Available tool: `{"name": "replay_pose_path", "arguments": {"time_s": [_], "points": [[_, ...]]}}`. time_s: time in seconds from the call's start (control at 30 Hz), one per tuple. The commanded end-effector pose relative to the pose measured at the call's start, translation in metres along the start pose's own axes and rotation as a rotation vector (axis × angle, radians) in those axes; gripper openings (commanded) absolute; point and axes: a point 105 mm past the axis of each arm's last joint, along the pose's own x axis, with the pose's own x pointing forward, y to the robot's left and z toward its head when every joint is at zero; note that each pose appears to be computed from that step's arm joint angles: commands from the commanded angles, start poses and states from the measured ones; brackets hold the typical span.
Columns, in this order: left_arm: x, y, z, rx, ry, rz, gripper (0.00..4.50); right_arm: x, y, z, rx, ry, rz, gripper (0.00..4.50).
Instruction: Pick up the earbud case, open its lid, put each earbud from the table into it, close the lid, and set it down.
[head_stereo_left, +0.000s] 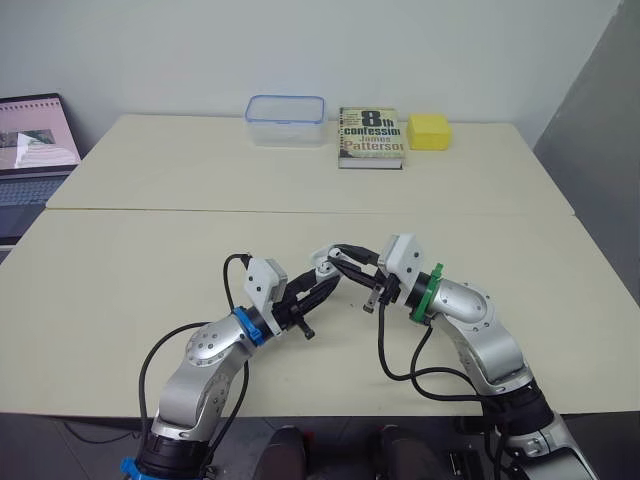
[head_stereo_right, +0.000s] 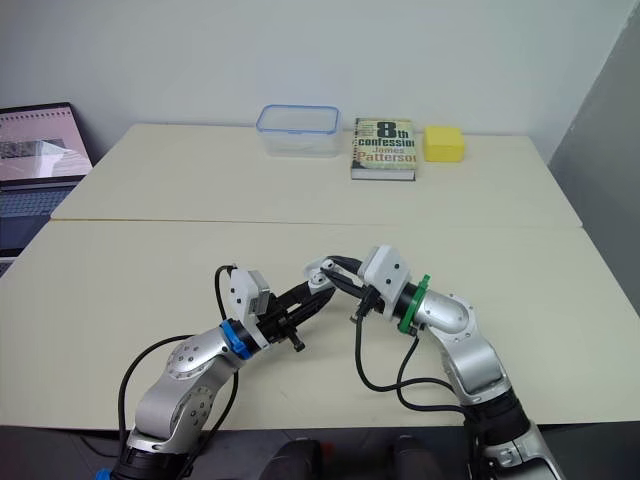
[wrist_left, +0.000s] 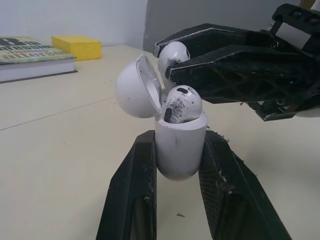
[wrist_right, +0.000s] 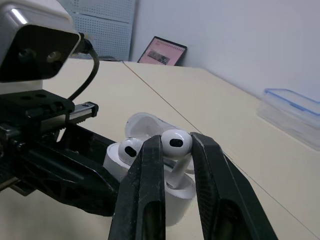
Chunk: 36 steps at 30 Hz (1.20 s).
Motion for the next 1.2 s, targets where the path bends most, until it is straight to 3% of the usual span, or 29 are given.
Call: {"name": "replay_pose_path", "arguments": {"time_s": [0.03,0.1,0.37,0.53,0.83,0.93,1.17,1.2], "points": [[0.003,-0.006,0.022,0.052,-0.074,-0.032,0.77,-0.001,0.006,0.002,0.011,-0.008,0.033,0.40],[0.003,-0.006,0.023,0.054,-0.075,-0.031,0.77,-0.002,0.009,0.004,0.036,-0.017,0.049,0.40],[0.003,-0.005,0.022,0.055,-0.072,-0.029,0.77,-0.008,0.008,0.012,0.049,-0.022,0.065,3.14],[0.003,-0.008,0.019,0.040,-0.057,-0.068,0.77,-0.039,-0.012,0.027,0.041,-0.007,0.025,3.17],[0.024,-0.034,0.019,-0.019,-0.007,-0.433,0.77,-0.110,-0.046,0.030,0.047,0.278,0.024,3.17],[0.028,-0.044,0.020,-0.043,0.014,-0.554,0.77,-0.116,-0.052,0.028,0.047,0.353,0.080,2.54],[0.029,-0.057,0.016,-0.067,0.052,-0.685,0.77,-0.103,-0.047,0.021,0.071,0.402,0.259,0.07],[0.028,-0.058,0.016,-0.070,0.053,-0.689,0.77,-0.100,-0.046,0.022,0.078,0.397,0.280,0.00]]}}
